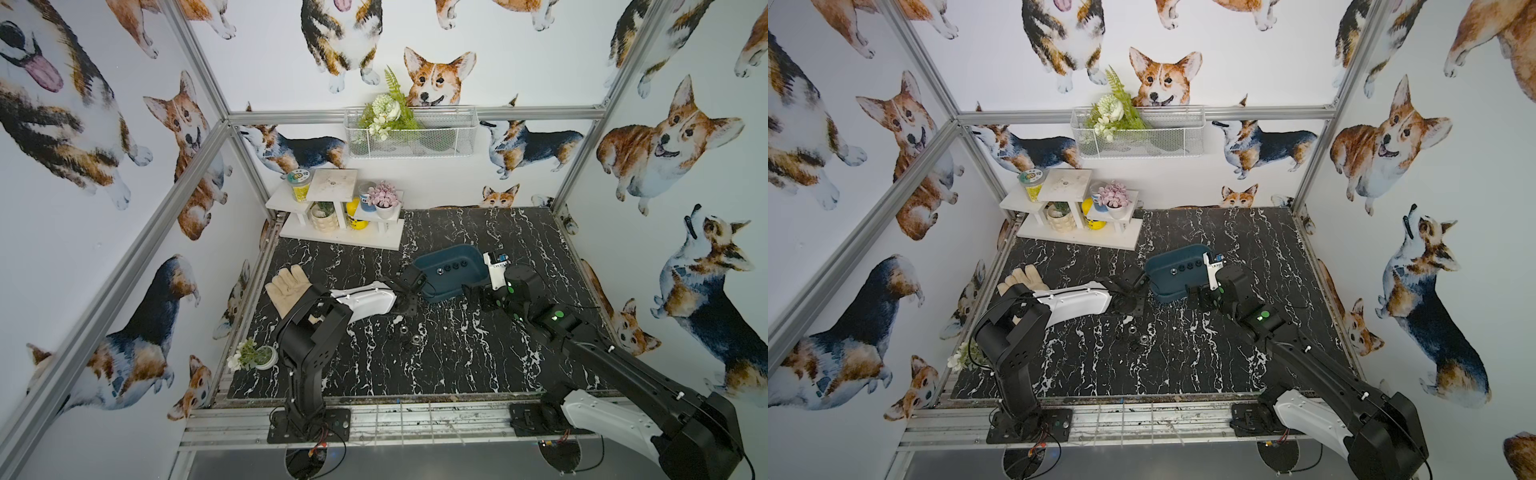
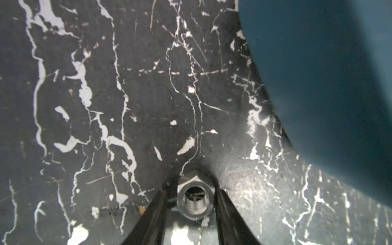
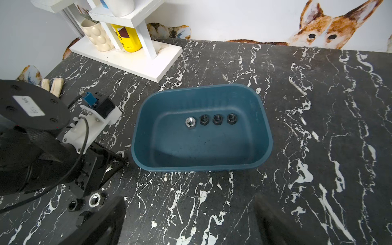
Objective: Put the nuts on the desktop into the storage box
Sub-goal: Pick up the nut from the center of the board.
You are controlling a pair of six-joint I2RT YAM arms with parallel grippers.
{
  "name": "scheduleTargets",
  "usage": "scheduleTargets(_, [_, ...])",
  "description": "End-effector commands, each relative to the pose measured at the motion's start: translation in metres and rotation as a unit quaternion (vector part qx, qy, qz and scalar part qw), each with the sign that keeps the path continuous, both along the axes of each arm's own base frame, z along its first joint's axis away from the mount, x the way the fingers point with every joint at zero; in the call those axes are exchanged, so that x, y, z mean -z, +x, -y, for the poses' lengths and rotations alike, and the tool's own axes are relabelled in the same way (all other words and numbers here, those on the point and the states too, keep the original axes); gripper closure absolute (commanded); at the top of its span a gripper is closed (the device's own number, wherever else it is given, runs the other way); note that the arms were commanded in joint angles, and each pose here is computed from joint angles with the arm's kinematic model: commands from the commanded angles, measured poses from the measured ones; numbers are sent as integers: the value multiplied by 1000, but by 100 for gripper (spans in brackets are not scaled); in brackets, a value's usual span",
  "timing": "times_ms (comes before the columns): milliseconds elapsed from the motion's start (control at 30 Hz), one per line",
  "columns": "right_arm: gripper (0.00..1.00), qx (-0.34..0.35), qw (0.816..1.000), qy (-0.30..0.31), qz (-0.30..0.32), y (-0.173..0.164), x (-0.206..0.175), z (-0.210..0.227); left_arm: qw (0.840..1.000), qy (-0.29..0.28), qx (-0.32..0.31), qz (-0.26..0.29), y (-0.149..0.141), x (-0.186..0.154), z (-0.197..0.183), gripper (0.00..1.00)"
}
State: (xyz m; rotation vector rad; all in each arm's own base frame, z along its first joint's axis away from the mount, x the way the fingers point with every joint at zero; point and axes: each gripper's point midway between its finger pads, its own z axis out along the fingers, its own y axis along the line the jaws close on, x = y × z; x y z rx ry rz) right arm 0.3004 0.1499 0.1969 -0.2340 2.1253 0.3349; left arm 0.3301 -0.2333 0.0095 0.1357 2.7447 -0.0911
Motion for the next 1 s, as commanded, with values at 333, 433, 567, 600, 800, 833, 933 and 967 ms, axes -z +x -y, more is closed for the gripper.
scheduleTargets(333, [0, -6, 999, 32, 10, -2, -13, -6, 1000, -12, 2, -16, -1, 18, 4, 69])
scheduleTargets(433, [0, -10, 999, 34, 8, -2, -13, -8, 1000, -19, 7, -17, -2, 18, 6, 71])
scheduleTargets(567, [0, -22, 999, 40, 9, -4, -10, -12, 999, -26, 15, -17, -3, 16, 9, 75])
scheduleTargets(600, [0, -32, 999, 43, 8, -5, -9, -15, 999, -30, 19, -15, -3, 13, 11, 75])
scheduleTargets(800, [0, -171, 983, 40, 46, -27, -9, -47, 994, -92, 49, -14, -10, -16, 28, 75])
scheduleTargets(833, [0, -198, 978, 38, 60, -33, -11, -52, 992, -110, 55, -12, -12, -26, 31, 75])
scheduleTargets(933, [3, -262, 959, 37, 105, -48, -14, -63, 984, -164, 72, -9, -20, -52, 40, 76])
scheduleTargets(967, [4, -283, 950, 39, 123, -54, -16, -67, 980, -185, 78, -10, -24, -61, 42, 76])
